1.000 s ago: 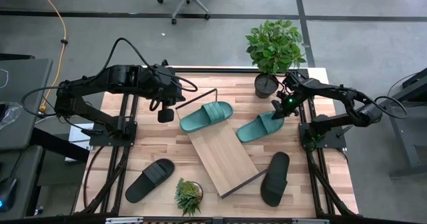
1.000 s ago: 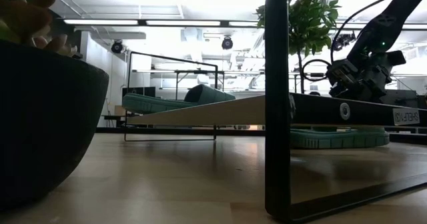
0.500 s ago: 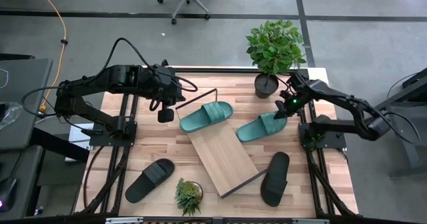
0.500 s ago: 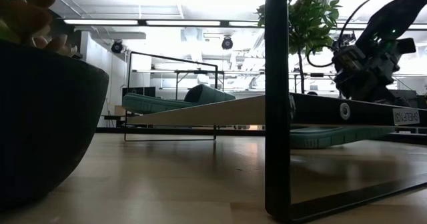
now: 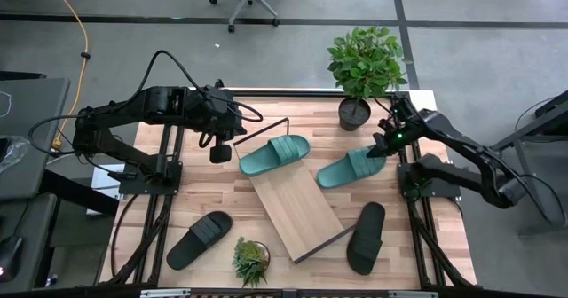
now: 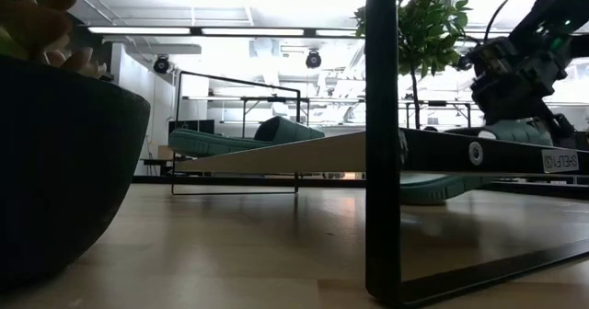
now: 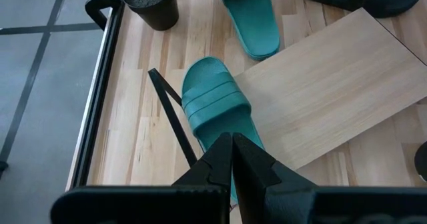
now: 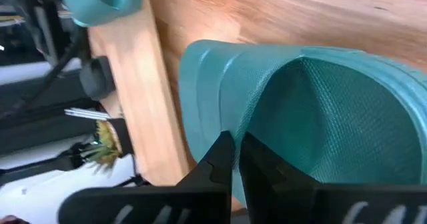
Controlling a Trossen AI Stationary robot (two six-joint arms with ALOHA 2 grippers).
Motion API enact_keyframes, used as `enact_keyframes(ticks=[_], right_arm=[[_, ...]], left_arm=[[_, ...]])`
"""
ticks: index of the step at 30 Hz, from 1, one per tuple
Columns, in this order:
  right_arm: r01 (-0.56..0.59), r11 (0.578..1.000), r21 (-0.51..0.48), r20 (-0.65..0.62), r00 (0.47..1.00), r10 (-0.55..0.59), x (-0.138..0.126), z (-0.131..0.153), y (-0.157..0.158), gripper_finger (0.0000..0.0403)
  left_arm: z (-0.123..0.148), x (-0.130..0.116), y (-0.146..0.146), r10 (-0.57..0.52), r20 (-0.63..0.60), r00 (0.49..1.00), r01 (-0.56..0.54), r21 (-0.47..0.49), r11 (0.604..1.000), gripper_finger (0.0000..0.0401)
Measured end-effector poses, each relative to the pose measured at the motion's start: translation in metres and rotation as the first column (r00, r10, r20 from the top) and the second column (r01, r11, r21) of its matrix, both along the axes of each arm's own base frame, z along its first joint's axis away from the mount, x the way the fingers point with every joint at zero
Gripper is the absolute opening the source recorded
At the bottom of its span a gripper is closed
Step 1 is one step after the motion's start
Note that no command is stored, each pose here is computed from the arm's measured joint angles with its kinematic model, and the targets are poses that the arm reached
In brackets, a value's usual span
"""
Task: Pick and place slides into the shelf
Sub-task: Put the green slide on the shelf
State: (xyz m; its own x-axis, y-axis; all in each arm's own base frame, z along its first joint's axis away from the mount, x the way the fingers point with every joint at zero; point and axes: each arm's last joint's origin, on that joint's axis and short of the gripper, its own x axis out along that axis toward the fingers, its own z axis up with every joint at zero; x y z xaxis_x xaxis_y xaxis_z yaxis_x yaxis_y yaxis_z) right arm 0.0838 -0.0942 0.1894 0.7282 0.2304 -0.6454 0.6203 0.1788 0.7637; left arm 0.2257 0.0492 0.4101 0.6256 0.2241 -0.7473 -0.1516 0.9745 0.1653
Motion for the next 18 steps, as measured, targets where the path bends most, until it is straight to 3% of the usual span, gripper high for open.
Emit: enact_keyframes(ticks=[18], right_arm=[[0.103, 0.992, -0.078, 0.153, 0.984, -0.090, -0.015, 0.027, 0.025, 0.0000]], left_arm=[[0.000, 0.000, 0.000, 0.002, 0.002, 1.000, -0.002, -0.001, 1.000, 0.0003]])
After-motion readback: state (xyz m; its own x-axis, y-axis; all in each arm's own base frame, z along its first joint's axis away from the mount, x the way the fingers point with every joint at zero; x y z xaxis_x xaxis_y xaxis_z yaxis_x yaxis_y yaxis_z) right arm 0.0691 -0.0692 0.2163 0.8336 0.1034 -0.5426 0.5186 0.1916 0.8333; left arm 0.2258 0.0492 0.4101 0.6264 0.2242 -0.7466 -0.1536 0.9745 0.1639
